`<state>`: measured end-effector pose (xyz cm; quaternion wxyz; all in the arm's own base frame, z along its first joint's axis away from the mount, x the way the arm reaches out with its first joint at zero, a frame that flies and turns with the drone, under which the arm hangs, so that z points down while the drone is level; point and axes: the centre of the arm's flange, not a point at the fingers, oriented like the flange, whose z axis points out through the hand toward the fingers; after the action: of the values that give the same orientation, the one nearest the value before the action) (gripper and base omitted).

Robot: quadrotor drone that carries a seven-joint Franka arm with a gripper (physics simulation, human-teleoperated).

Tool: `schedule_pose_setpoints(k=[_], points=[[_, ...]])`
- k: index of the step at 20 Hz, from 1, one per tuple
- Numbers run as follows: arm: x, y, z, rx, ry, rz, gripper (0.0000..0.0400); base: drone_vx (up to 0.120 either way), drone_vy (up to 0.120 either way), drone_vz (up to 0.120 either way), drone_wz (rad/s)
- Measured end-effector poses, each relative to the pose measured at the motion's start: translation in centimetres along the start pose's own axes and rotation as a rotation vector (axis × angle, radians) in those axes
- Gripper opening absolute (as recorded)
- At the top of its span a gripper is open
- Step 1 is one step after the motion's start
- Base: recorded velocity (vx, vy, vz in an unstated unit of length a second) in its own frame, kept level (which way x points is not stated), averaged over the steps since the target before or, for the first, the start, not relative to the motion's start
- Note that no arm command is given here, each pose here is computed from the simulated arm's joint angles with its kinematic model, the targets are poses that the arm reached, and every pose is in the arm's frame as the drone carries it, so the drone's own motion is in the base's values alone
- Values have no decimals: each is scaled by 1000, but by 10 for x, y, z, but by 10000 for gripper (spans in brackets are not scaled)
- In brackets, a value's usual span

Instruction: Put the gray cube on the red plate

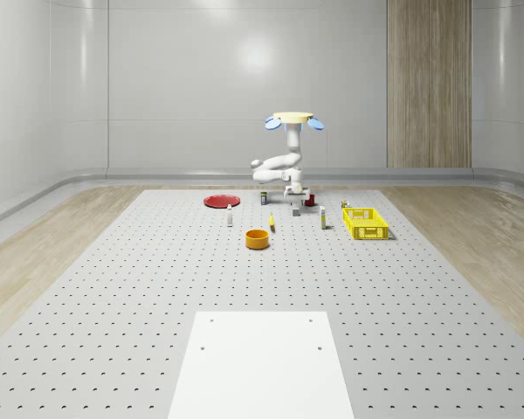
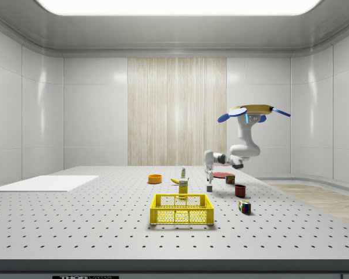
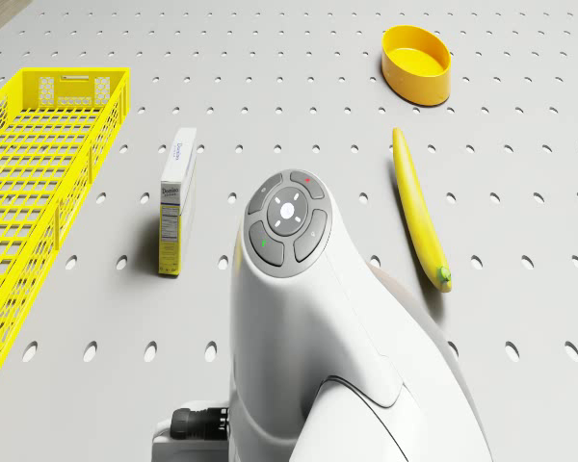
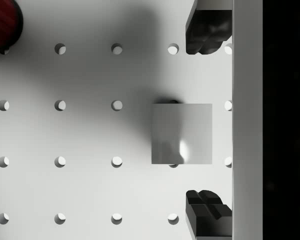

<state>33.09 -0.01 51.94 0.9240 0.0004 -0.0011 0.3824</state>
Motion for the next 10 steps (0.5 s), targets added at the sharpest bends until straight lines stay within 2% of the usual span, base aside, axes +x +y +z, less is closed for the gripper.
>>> schedule_pose_setpoints(k=[6, 10], points=[[12, 2, 14, 0, 0, 0, 400, 0, 0, 0, 0], [15, 5, 22, 0, 0, 0, 400, 0, 0, 0, 0]])
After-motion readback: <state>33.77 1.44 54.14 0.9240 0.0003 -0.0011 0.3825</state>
